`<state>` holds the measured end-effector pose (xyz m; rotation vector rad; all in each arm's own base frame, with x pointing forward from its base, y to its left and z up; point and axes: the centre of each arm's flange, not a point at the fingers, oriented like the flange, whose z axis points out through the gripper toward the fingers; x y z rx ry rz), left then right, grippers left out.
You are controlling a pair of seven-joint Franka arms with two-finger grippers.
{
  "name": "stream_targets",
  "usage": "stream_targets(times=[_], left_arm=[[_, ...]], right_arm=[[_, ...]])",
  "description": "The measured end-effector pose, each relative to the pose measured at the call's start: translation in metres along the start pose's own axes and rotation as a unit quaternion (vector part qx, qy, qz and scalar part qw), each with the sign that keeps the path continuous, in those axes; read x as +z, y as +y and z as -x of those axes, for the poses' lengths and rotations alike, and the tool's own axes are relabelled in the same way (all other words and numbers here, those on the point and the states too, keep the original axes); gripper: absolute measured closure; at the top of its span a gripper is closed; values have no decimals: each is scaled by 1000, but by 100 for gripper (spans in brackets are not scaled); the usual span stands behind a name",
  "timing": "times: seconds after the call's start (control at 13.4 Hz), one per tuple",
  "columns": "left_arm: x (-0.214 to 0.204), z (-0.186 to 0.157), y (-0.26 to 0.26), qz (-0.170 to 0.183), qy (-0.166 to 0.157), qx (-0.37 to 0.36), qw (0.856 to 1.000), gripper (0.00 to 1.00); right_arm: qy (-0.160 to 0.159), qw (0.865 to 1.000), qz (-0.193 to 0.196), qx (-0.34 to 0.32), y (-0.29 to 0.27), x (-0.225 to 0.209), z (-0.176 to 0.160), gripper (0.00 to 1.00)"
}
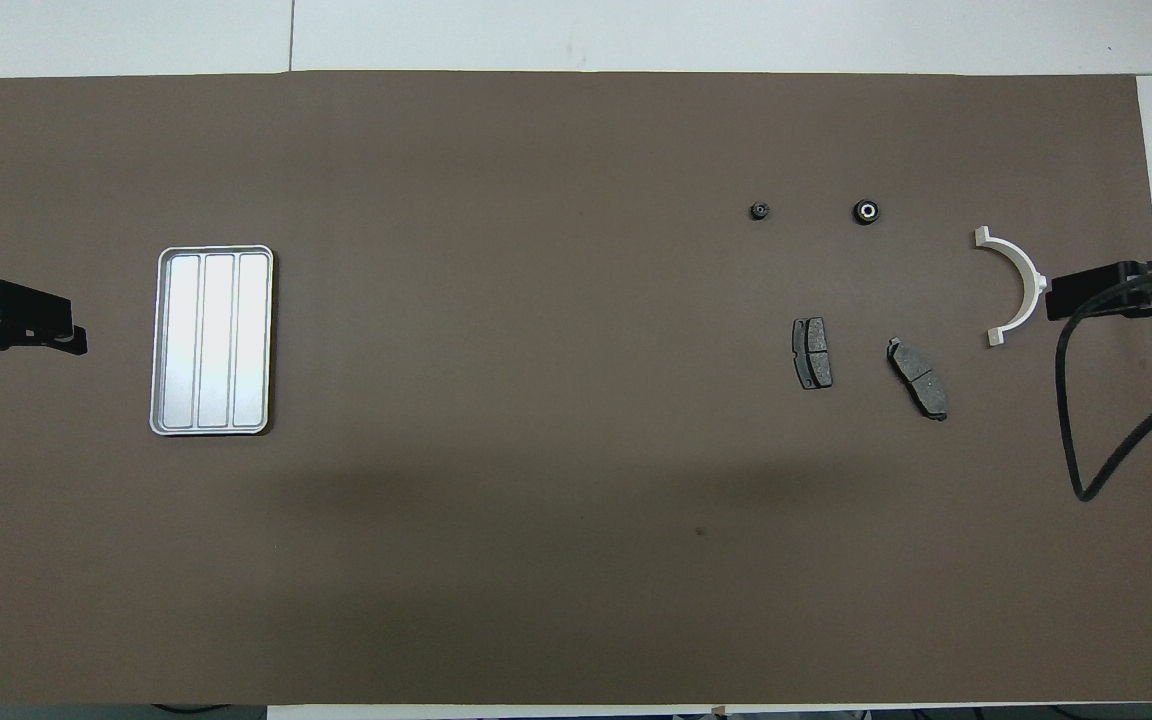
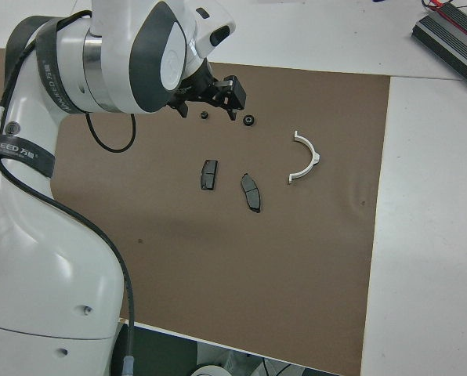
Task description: Place bearing gear from tray to pile
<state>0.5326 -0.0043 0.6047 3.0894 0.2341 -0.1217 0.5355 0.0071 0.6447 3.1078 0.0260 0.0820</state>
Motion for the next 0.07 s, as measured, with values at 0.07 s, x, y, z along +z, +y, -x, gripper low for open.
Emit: stream_targets(times=[0.07], left_arm=[[0, 0, 0, 0, 0, 0, 1000, 0]], right_arm=[[0, 1000, 0, 0, 0, 0, 0, 0]])
